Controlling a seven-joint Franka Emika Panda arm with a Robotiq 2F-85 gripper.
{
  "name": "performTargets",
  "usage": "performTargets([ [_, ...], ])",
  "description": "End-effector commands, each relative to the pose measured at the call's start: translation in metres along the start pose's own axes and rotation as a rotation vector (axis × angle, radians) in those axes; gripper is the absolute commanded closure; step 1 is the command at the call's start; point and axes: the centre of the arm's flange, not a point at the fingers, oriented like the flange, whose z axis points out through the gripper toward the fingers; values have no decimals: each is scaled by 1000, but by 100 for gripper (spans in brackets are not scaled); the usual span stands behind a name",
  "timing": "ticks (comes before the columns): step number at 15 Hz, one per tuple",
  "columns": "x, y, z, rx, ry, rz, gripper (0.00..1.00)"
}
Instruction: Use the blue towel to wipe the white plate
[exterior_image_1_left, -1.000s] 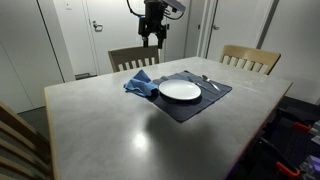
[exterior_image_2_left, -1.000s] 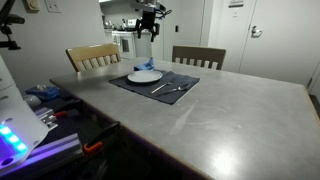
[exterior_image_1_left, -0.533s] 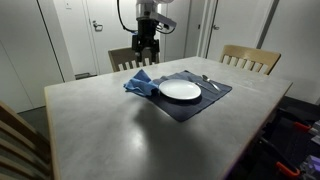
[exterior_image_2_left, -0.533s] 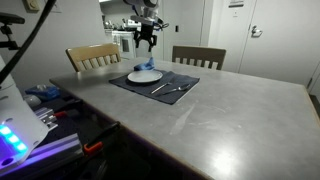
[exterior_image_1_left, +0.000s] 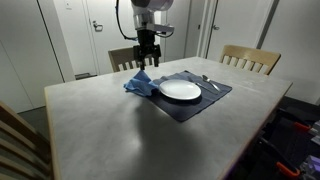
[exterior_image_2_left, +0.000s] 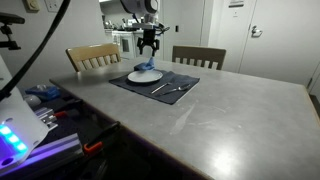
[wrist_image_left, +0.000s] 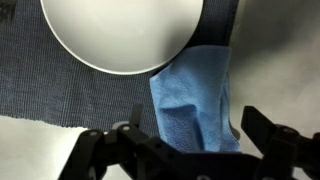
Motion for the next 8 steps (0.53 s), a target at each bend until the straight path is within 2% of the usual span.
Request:
performTargets([
  [1, 1, -1, 0, -4, -3, 4, 0],
  [8, 6, -34, 21, -108, -31, -75, 0],
])
